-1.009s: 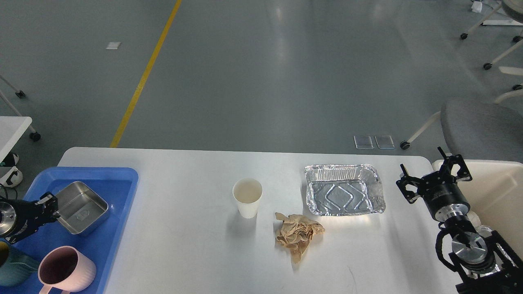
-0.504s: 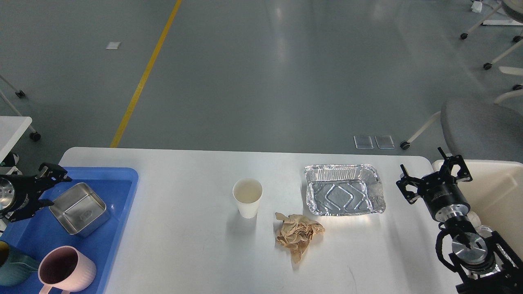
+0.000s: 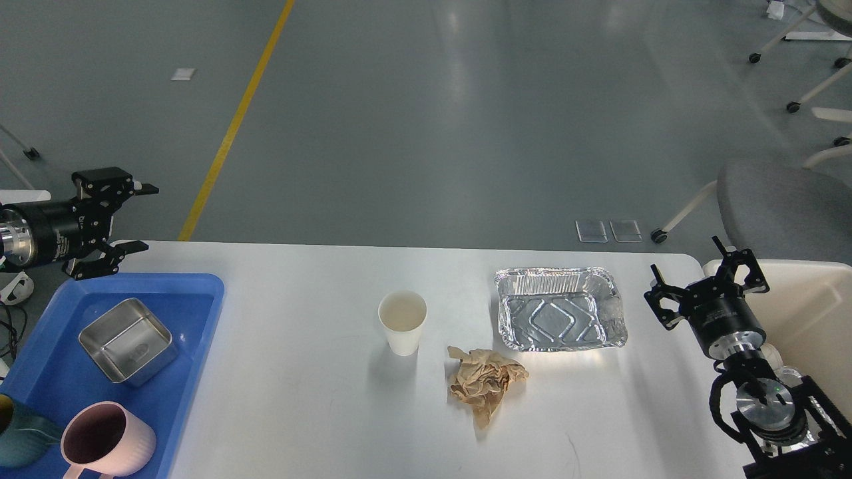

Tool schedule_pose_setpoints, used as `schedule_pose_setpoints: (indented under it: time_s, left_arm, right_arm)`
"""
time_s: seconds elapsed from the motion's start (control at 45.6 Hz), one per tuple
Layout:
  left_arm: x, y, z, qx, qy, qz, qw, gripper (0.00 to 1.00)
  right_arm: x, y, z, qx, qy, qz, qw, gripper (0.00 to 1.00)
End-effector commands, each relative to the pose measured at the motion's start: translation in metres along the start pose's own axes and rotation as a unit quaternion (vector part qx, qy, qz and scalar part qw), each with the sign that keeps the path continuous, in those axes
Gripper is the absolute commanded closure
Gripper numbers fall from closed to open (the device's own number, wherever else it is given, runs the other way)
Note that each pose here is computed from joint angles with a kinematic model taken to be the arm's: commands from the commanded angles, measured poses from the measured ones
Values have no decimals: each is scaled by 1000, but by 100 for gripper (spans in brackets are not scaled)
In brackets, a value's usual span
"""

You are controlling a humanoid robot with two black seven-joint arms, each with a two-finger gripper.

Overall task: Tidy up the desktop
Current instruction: 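Raise the left gripper out of the blue bin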

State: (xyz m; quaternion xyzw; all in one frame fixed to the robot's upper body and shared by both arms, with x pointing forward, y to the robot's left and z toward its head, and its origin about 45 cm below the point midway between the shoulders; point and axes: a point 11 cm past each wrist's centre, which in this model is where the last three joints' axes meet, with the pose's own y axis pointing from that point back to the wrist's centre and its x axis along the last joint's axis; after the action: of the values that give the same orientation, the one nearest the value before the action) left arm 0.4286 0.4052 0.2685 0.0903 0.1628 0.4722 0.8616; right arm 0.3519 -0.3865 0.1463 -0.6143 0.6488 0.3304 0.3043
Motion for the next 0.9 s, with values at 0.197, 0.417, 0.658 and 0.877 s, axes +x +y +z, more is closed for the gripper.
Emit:
schedule_pose_setpoints:
  time_s: [0.197, 0.417, 0.658, 0.877]
  left_arm:
    - [-42, -47, -10, -142, 190, -78, 968, 2]
    - [-70, -81, -59, -205, 356, -88, 907, 2]
    - [-82, -96, -87, -282, 481, -71, 827, 2]
    - [-89, -99, -99, -283, 499, -69, 816, 2]
  right_arm:
    - [-4, -1, 5, -1, -6, -5, 1000, 0]
    - [-6, -2, 10, -5, -11, -6, 1000, 0]
    - [-12, -5, 7, 5, -18, -15, 1000, 0]
    - [-27, -14, 12, 10, -37, -38, 999, 0]
